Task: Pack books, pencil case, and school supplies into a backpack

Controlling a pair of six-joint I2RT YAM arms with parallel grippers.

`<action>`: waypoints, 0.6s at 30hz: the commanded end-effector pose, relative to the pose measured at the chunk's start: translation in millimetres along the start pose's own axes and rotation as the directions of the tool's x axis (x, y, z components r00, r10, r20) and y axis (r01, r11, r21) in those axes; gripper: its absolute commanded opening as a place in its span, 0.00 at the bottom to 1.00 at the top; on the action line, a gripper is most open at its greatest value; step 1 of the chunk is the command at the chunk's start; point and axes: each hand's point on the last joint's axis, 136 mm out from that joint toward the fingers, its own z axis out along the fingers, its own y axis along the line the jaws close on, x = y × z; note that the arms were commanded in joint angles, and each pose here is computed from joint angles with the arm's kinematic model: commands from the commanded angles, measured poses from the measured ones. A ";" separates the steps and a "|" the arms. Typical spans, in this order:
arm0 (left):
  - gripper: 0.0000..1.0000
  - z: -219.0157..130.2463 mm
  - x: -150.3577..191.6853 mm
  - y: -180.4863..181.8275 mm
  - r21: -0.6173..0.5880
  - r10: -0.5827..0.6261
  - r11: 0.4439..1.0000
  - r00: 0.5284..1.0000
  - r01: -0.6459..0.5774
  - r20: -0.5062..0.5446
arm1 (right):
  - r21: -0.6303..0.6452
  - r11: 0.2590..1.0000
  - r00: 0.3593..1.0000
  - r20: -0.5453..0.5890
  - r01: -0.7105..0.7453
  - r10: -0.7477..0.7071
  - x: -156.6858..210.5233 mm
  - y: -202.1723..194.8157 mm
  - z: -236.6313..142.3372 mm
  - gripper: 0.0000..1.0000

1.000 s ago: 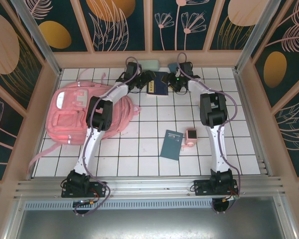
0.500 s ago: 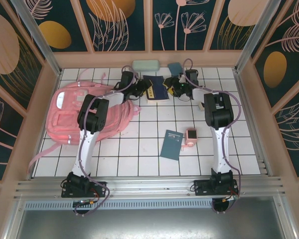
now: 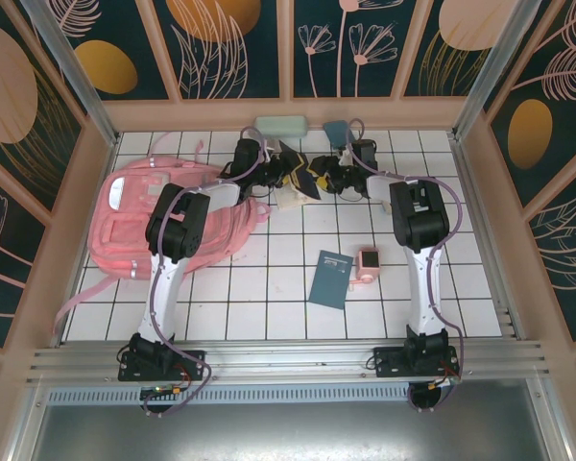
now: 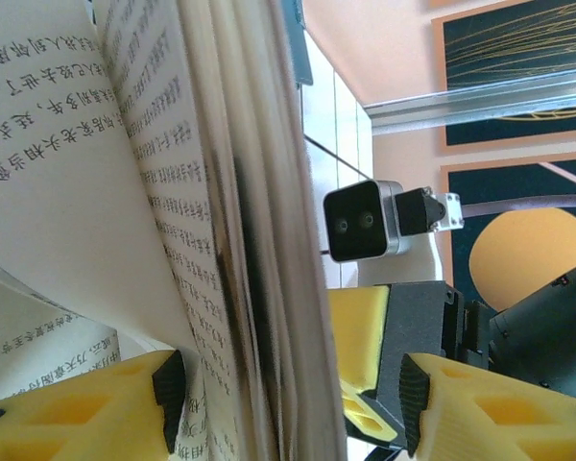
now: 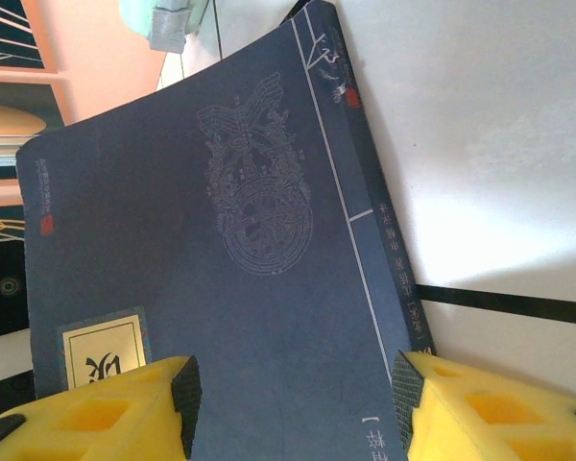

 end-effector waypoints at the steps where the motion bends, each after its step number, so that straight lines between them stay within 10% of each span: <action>1: 0.65 -9.9 -6.8 -38.9 0.077 0.051 0.996 0.999 -0.052 0.010 | 0.038 0.998 0.994 -0.102 -0.041 0.045 33.3 -6.8 7.1 0.57; 18: 0.46 -14.0 2.4 -0.3 -0.156 0.102 0.981 0.991 -0.115 -0.084 | 0.060 0.998 0.994 -0.101 -0.035 0.041 32.6 -10.7 6.8 0.54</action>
